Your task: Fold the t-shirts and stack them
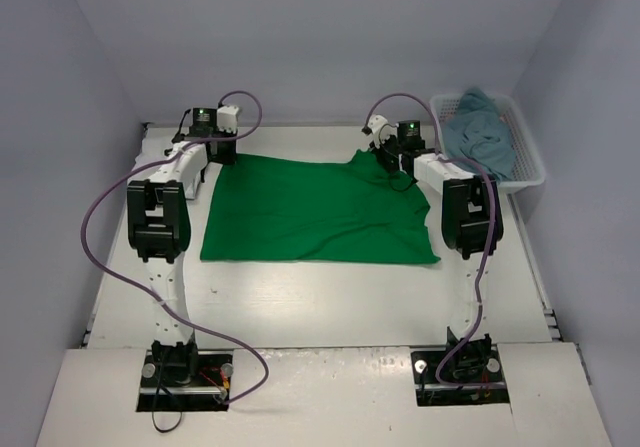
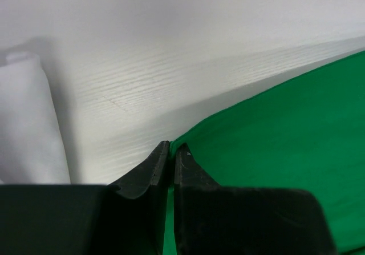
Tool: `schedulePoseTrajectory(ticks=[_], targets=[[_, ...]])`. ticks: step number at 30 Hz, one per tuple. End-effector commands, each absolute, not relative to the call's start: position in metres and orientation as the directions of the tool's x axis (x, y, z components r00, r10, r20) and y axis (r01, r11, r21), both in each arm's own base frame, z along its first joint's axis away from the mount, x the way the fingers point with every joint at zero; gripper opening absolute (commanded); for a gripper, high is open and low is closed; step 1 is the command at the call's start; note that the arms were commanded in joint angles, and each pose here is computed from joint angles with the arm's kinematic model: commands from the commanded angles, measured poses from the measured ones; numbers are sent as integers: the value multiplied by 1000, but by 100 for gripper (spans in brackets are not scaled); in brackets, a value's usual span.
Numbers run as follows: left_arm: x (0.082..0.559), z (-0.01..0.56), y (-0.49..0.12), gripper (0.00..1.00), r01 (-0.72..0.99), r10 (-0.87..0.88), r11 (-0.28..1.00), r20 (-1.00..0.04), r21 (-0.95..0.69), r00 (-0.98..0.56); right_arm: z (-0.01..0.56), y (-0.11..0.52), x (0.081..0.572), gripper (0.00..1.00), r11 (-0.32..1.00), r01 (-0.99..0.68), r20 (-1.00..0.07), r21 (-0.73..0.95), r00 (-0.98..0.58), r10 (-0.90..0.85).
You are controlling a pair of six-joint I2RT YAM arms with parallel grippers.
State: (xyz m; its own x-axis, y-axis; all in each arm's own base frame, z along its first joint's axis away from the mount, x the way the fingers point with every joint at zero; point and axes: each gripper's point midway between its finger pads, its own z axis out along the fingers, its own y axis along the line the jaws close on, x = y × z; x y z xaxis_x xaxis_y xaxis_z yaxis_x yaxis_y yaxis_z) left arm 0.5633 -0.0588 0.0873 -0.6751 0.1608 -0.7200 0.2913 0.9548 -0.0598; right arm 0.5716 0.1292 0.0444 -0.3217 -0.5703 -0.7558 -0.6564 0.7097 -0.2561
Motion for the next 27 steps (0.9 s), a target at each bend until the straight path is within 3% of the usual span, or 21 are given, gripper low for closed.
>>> schedulePoseTrajectory(ticks=[1, 12, 20, 27], targets=[[577, 163, -57, 0, 294, 135, 955, -835, -33, -533, 111, 136, 584, 0, 707, -620, -818, -340, -176, -548], [548, 162, -68, 0, 350, 141, 933, -813, -81, -564, 167, 140, 565, 0, 698, -590, -844, -405, -52, -534], [534, 168, -70, 0, 373, 151, 924, -815, -85, -559, 181, 147, 553, 0, 657, -614, -832, -438, 1, -554], [516, 180, -72, 0, 394, 150, 914, -818, -100, -555, 176, 163, 511, 0, 558, -695, -786, -453, 15, -619]])
